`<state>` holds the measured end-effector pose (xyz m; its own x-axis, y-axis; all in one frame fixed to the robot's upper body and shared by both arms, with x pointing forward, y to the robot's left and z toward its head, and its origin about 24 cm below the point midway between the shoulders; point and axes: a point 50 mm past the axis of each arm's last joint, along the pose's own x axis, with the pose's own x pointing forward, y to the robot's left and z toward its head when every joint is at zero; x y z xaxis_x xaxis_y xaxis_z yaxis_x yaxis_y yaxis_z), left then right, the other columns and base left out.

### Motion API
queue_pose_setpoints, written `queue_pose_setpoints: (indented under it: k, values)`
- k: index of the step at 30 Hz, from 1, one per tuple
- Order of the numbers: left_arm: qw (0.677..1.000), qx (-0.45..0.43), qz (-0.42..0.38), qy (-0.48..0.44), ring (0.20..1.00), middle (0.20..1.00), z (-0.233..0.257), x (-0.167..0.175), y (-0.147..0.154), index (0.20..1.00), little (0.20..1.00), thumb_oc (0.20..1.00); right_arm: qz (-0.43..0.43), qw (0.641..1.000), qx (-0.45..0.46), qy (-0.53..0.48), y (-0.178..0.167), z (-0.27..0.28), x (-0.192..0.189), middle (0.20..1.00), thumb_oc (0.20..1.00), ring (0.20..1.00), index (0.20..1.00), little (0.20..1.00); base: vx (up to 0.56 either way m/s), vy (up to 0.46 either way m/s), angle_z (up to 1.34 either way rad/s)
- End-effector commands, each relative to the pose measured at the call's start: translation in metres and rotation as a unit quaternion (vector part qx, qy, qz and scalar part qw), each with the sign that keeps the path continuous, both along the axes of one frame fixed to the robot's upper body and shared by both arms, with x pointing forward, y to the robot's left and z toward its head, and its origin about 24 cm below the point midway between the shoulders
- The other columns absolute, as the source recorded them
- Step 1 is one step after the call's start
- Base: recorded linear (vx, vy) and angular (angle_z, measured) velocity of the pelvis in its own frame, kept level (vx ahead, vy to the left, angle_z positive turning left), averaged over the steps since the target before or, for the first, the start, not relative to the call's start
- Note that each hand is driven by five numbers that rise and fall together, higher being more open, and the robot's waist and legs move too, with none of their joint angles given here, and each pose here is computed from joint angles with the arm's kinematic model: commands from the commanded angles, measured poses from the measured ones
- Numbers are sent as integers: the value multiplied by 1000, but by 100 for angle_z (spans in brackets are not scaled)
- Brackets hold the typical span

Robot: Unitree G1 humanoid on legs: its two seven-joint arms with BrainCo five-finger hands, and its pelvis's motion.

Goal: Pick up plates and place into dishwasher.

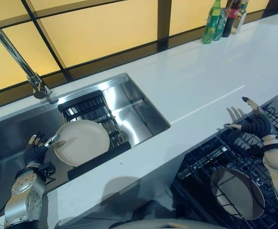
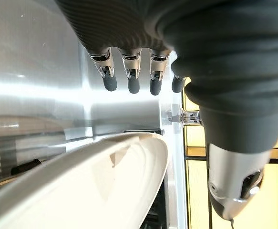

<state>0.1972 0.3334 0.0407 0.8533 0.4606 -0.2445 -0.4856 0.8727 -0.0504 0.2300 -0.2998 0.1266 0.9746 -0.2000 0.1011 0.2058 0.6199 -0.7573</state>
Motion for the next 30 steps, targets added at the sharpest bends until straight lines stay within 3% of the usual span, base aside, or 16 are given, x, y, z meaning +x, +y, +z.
queue_pose_setpoints:
  k: [1, 7, 14, 29, 30]
  values:
    - [999, 43, -21, -22, 1000, 1000, 18, 5, 6, 1000, 1000, 1000, 38, 996, -22, -77, 14, 29, 2, 1000, 1000, 1000, 1000, 1000, 0, 0, 0]
    - [993, 97, -51, 48, 1000, 1000, 10, 1, 11, 1000, 1000, 1000, 32, 995, -22, -96, 13, 36, 1, 1000, 1000, 1000, 1000, 1000, 1, 0, -5]
    - [958, 218, -65, 174, 1000, 1000, 7, -10, 32, 1000, 1000, 1000, 33, 994, -23, -99, 9, 42, -3, 1000, 1000, 1000, 1000, 1000, 3, 1, -7]
    - [943, 253, -73, 206, 1000, 1000, 11, -9, 39, 1000, 1000, 1000, 28, 994, -18, -105, 9, 42, -3, 1000, 1000, 1000, 1000, 1000, 0, -1, -1]
    - [943, 254, -72, 204, 853, 853, 11, -9, 39, 853, 853, 853, 29, 994, -18, -105, 9, 42, -2, 1000, 1000, 1000, 1000, 1000, -4, -6, -7]
